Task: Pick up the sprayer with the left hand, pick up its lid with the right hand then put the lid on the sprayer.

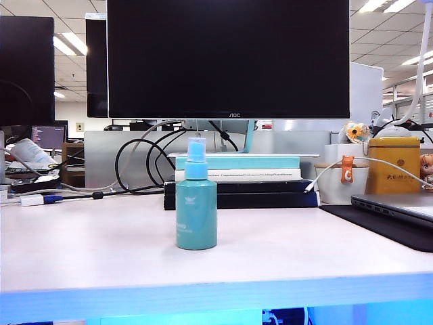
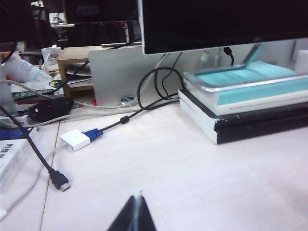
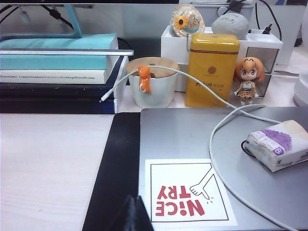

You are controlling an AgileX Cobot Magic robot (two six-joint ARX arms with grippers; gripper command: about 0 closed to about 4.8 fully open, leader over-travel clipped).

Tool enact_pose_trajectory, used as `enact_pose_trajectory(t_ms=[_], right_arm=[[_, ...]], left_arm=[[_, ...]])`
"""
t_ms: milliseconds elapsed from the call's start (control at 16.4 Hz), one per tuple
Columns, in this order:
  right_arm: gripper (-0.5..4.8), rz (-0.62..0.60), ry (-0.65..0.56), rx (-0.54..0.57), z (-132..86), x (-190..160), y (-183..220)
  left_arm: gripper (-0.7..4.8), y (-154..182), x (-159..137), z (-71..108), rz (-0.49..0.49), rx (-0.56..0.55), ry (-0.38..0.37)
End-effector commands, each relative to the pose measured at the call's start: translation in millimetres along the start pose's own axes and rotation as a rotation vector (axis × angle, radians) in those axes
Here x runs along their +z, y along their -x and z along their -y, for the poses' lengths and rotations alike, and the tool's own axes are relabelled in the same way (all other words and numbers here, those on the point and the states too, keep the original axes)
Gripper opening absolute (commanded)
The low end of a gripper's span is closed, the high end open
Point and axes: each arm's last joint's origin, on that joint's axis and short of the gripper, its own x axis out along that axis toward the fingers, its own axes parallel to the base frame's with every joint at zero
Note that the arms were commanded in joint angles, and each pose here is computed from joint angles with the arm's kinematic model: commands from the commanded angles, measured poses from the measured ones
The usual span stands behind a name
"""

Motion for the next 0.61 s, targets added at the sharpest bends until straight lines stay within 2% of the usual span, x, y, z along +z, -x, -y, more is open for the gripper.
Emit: enact_pose_trajectory(t_ms=[61, 183, 305, 427, 488, 549, 610], right_arm=[[-0.01, 0.014, 0.003, -0.002, 0.1, -0.2, -0.4], [-0.01, 0.013, 0.003, -0.002, 0.1, -0.3, -0.4], [-0.01, 0.010, 0.002, -0.002, 0.1, -0.6, -0.4], [-0.01, 0.002, 0.002, -0.002, 0.1, -1.3, -0.4], [-0.01, -0.002, 0.002, -0.002, 0.1, -1.7, -0.4], [-0.01, -0.005, -0.001, -0.001, 0.1, -2.0, -0.4], [-0.01, -0.005, -0.001, -0.003, 0.2, -2.0, -0.4]], left_arm=[[-0.03, 0.4, 1.3, 0.2, 0.012, -0.002, -0.020], [-0.05, 0.6, -2.5, -3.1, -0.029, 0.120, 0.043], [-0.04, 0.7, -3.6, -3.4, -0.040, 0.131, 0.042], [-0.05, 0.7, -3.1, -3.6, -0.038, 0.135, -0.002], [-0.03, 0.7, 0.2, -3.6, -0.005, 0.132, -0.016], [-0.04, 0.8, 4.4, -4.1, 0.038, 0.144, 0.018], [-0.04, 0.7, 3.4, -3.8, 0.028, 0.135, 0.021]])
